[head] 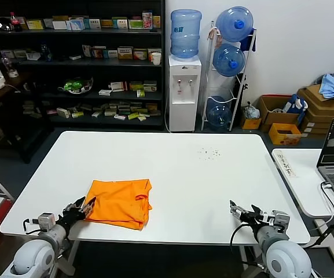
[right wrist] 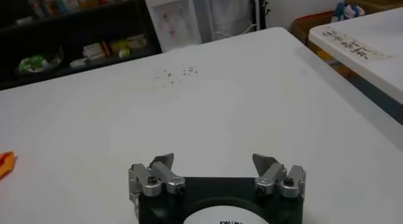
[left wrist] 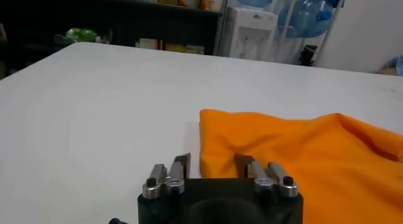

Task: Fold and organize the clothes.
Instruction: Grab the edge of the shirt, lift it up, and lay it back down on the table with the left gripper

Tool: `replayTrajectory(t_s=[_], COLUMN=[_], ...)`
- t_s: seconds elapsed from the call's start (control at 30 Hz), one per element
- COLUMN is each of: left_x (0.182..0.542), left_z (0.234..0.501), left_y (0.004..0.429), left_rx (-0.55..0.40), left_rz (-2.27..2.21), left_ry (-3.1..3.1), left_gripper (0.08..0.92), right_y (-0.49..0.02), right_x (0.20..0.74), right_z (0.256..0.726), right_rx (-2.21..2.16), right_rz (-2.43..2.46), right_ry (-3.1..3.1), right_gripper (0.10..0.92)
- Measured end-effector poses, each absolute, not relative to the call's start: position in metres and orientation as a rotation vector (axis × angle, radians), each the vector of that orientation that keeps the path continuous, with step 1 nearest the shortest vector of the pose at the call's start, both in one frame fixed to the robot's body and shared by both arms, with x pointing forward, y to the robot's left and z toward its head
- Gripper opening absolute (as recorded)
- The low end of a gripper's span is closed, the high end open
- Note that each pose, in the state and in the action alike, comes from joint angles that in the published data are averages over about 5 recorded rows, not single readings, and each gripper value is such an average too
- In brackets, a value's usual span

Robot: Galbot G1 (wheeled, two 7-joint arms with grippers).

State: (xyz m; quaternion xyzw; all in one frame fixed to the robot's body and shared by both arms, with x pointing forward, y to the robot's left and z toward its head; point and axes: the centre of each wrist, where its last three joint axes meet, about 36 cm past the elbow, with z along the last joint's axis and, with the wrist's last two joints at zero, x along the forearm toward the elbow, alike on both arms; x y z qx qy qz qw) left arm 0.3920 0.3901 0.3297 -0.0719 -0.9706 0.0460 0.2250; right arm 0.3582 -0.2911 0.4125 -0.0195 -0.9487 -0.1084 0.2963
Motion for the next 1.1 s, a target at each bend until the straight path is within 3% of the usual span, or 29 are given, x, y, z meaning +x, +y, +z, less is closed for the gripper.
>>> replayTrajectory(t_s=[0.47,0.73,0.93,1.1], left_x=[0.387,0.379,0.372,0.371], left_z=[0.331,0.354,0.397,0.429], left_y=[0.373,0.349,0.331,0.34], left_rx=[-0.231,-0.274,-0.302,-0.268], left_rz=[0.147,0.076,-0.028,-0.173], left_ry=[-2.736,-2.809,-2.852,-2.855], left_gripper=[0.128,0.117,0.117,0.117], right_y=[-0.291,-0.291,-0.29,-0.286], right_x=[0.358,0.359,0.362,0.366], right_z=[0.41,0.409,0.407,0.405], right_rx=[-0.057,-0.06,-0.049,-0.033], right_rz=[-0.294,-0.298,-0.306,-0.32], right_ry=[-2.52,-2.521,-2.526,-2.531], right_gripper=[0.823,0.823,0.823,0.823])
